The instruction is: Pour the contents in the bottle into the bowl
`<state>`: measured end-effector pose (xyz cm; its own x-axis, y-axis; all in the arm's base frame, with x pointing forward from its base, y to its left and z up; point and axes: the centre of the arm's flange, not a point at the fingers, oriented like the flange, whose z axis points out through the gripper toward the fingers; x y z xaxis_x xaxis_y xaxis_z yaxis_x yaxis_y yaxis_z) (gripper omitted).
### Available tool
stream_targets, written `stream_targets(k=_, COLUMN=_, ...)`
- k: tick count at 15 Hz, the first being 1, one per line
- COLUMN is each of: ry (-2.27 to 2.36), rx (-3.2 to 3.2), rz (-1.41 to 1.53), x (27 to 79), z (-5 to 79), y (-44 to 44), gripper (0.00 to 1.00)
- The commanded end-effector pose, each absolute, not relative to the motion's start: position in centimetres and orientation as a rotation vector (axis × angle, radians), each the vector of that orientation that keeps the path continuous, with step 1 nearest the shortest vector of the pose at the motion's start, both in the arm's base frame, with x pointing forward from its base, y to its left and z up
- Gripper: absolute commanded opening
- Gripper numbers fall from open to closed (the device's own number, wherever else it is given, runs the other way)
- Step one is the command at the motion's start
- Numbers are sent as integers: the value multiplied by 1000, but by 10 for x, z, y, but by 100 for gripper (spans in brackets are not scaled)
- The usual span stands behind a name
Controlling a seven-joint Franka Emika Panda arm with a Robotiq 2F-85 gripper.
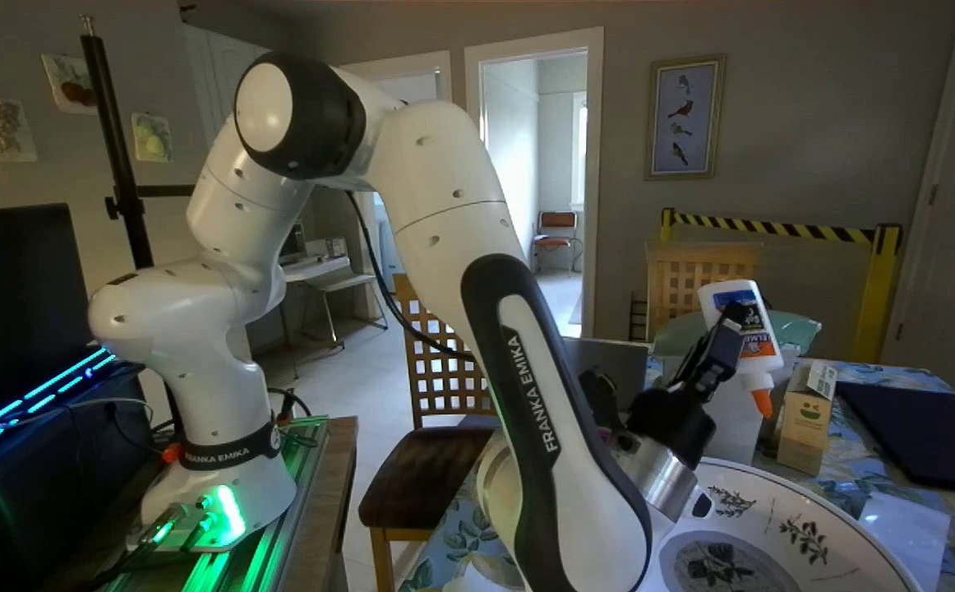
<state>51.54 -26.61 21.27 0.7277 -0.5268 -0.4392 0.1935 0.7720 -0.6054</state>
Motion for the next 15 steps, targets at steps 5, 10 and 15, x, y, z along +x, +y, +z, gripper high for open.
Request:
stream_targets(k=5, ry=650, rx=-551, rz=-433, x=516, z=214, y=-267, gripper=6)
stream_targets(k=10, ry=599, rx=-684, rz=-500, x=514, z=221, y=-257, gripper=6)
stream_targets(k=15, ry=477, rx=-932, rz=-580, x=507, z=208, y=-209, gripper=6)
